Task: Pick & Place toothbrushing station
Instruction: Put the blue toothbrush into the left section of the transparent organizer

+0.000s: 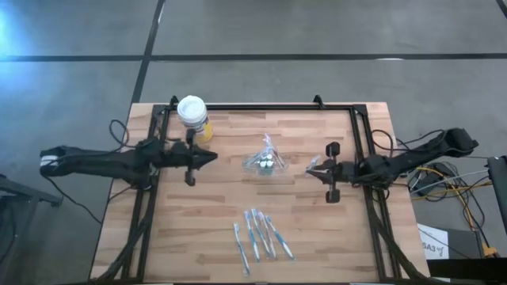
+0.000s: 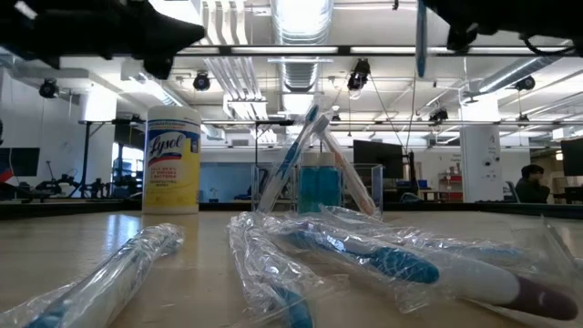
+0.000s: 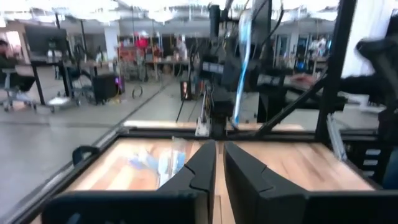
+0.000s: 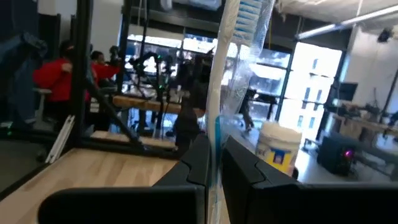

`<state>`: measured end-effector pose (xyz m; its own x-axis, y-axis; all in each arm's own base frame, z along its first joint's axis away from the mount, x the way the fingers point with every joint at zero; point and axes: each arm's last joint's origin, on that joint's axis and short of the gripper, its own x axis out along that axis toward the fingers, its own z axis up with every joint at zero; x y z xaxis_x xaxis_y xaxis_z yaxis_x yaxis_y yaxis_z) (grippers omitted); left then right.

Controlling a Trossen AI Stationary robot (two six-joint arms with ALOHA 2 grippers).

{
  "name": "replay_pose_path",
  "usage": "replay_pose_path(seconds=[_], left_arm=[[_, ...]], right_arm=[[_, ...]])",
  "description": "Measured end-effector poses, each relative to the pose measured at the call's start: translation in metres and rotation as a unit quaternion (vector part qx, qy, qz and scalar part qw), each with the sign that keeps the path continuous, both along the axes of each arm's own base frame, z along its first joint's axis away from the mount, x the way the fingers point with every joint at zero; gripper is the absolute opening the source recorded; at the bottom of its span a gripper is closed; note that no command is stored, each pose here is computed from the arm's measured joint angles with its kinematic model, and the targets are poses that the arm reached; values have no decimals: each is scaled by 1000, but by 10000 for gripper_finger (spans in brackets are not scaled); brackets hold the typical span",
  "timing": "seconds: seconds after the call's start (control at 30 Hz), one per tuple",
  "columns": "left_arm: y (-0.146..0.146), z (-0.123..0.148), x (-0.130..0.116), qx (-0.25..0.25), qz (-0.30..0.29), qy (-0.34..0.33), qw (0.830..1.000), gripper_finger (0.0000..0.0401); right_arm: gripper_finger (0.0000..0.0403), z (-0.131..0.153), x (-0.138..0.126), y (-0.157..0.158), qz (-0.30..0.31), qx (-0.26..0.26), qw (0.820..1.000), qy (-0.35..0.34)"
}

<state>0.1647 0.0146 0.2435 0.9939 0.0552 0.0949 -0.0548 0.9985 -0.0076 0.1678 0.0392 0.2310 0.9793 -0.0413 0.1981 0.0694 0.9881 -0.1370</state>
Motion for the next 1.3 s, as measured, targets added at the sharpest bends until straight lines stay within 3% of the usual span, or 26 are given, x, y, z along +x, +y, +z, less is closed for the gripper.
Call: replay_pose_path(seconds=[0.17,0.37,0.5,0.7,0.9,1.3], left_arm=[[3,24,28,-3,0,0,1000,35],[7,38,71,11,-1,35,999,48],[7,41,101,35,-17,52,998,93],[7,38,140,29,-34,74,996,188],[0,40,169,30,-93,74,992,249],[-2,39,199,26,-98,77,992,259]], right_arm=[[15,5,22,-3,-18,-10,1000,18],[15,2,44,-5,1,-14,1000,24],[15,0,53,-4,-1,-15,1000,19],[15,-1,59,-3,-2,-14,1000,-9],[15,-2,58,-4,-11,-14,1000,-8],[15,-4,59,-5,-14,-15,1000,0]])
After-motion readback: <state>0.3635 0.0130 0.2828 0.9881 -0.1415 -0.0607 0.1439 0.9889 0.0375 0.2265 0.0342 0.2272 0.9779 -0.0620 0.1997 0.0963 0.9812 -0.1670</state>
